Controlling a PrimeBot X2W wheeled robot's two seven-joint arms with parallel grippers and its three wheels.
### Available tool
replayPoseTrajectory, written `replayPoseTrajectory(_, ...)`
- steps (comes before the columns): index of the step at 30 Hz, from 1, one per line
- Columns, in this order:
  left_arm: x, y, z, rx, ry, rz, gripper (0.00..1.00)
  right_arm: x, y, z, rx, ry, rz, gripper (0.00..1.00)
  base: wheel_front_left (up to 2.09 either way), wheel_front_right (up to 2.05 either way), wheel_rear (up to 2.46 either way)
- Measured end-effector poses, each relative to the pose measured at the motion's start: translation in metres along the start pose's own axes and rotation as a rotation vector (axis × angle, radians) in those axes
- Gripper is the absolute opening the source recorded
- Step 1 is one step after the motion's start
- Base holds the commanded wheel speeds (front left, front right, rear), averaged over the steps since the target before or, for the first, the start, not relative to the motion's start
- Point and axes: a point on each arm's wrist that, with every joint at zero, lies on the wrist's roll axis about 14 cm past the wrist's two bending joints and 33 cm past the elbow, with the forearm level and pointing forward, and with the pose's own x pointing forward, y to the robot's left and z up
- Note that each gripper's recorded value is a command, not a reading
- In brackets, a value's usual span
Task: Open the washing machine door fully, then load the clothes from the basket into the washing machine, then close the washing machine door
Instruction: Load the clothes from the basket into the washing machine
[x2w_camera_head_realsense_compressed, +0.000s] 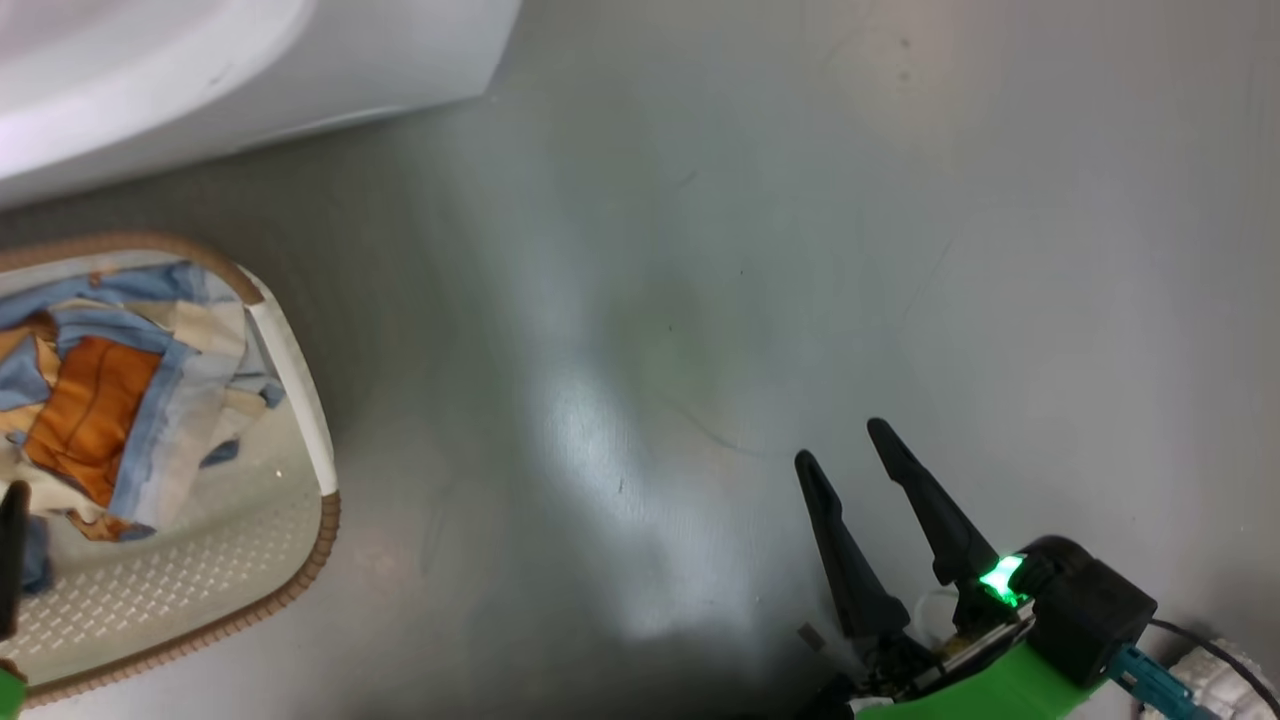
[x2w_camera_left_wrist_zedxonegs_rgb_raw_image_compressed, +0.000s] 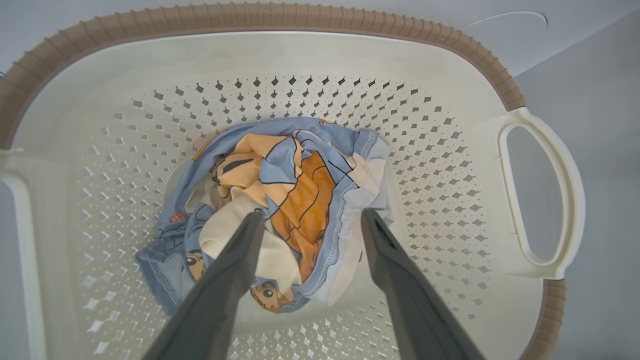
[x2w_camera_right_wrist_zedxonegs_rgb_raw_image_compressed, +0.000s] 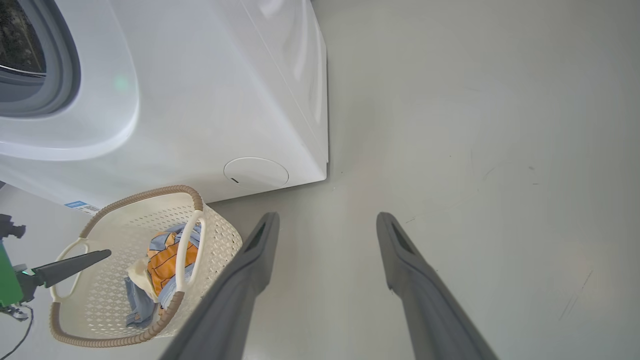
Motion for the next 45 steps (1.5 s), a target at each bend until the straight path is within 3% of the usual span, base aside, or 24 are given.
replayPoseTrajectory(45,0.050,0.029,-0.032,0.038,0.141,-0.002,1.00,0.010,-0.017,-0.032,0.046,0.083,-0.055,1.00,0.00,0.00,0.00)
